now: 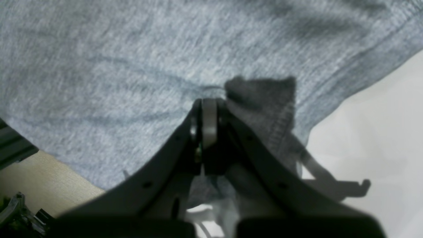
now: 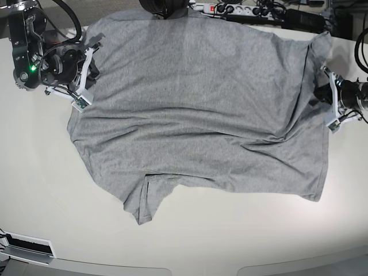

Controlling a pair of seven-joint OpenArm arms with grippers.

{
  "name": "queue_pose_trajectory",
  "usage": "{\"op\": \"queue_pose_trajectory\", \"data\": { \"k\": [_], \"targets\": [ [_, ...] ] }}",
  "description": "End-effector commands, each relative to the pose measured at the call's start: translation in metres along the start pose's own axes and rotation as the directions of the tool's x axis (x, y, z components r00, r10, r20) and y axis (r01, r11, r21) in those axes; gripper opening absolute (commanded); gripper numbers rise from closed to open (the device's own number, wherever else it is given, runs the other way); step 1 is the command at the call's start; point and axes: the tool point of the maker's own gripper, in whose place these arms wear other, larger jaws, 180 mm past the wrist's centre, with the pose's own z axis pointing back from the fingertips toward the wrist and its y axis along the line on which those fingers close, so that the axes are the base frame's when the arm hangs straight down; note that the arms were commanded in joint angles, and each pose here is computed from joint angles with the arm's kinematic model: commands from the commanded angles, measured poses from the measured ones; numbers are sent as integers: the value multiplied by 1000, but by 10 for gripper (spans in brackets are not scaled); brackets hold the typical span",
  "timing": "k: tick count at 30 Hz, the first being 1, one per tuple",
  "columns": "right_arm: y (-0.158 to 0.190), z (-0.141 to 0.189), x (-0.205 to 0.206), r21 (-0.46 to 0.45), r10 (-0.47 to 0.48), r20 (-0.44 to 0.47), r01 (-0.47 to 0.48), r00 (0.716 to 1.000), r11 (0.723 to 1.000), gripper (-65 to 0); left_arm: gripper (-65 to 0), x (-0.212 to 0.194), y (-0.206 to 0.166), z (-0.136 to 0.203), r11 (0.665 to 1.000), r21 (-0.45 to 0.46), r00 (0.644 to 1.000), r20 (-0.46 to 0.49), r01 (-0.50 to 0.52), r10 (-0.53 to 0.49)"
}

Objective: Layout the t-shirt on the table in an organized manner, then fold the t-shirt properly
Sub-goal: 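Grasp the shirt edge with the left gripper and tug it outward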

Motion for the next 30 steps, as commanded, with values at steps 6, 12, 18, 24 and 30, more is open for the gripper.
{"op": "queue_pose_trajectory", "data": {
  "k": [6,12,18,24,30],
  "targets": [
    [-9,5,3,-28,8,4,-8,1000,1000,-650,-650,-18,19,-7,996,47,998,-6,-70,70],
    [-8,5,2,-23,6,3,-6,1000,1000,-650,-650,-24,2,-30,997,11,997,-2,-75,75],
    [-8,5,0,-23,5,-12,-6,1000,1000,-650,-650,-21,16,-24,998,51,999,-11,-39,40],
    [-8,5,-1,-23,5,-13,-6,1000,1000,-650,-650,-10,47,-3,992,123,1000,3,-23,23],
    [-7,5,-2,-21,5,-15,-5,1000,1000,-650,-650,-11,75,11,971,237,1000,2,24,-26]
  ]
}}
